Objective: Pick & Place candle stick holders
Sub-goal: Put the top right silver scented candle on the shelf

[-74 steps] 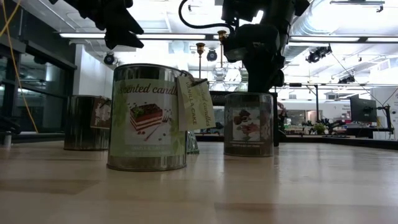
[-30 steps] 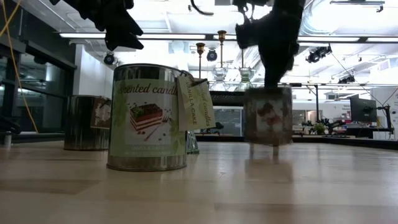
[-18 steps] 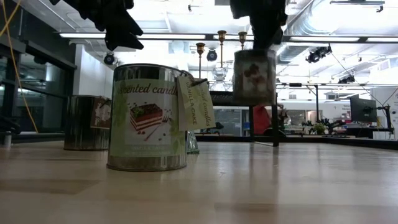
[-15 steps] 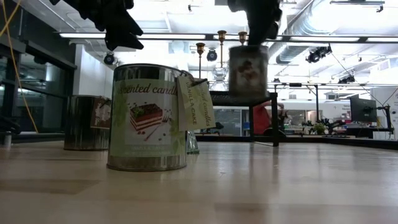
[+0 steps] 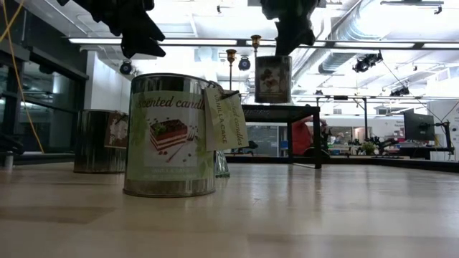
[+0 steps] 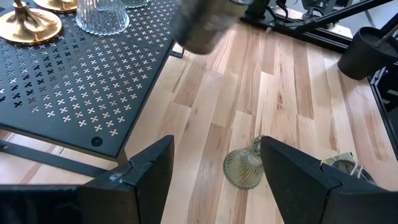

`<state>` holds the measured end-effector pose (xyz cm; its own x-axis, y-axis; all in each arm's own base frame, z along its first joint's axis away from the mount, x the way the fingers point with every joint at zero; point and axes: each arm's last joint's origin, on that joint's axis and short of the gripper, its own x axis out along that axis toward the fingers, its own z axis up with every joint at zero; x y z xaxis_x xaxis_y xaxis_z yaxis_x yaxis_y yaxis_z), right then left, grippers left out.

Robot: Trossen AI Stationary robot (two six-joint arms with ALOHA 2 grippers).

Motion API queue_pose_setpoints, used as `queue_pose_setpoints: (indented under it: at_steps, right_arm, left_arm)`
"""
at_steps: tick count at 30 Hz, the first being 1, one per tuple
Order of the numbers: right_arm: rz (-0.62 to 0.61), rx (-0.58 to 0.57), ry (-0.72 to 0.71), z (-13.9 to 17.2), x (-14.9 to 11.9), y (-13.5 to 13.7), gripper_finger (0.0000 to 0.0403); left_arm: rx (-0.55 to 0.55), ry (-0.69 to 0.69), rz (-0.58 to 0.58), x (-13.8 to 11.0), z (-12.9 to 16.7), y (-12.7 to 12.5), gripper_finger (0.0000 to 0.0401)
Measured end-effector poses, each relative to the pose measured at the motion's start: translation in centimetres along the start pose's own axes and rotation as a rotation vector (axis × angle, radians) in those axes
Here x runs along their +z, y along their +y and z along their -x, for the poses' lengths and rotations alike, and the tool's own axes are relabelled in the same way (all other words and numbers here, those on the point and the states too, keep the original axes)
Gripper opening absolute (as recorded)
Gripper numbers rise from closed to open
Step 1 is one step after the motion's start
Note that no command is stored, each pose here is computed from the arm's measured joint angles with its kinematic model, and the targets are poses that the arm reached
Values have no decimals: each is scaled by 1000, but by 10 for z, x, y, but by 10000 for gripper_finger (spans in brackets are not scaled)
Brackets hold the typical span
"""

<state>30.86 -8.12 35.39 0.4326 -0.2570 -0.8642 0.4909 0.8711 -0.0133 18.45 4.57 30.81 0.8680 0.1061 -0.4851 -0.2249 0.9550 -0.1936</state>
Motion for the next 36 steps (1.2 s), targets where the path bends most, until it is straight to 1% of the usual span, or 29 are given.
queue_pose_setpoints:
  at_steps: [7,15,25,30,36]
  right_arm:
    - [-51,-16,-36,-3,9,-24,4]
    - [-92,-38,-44,-4,11,-40,4]
    - [-121,-48,-99,-5,18,-48,4]
    - [-123,-68,-77,-8,15,-52,4]
    - [-133,-62,-59,-14,12,-52,4]
  left_arm:
    - [0,0,0,0,0,0,234]
    - [0,0,0,0,0,0,234]
    - [0,0,0,0,0,0,234]
    - [0,0,0,0,0,0,234]
    - [0,0,0,0,0,0,234]
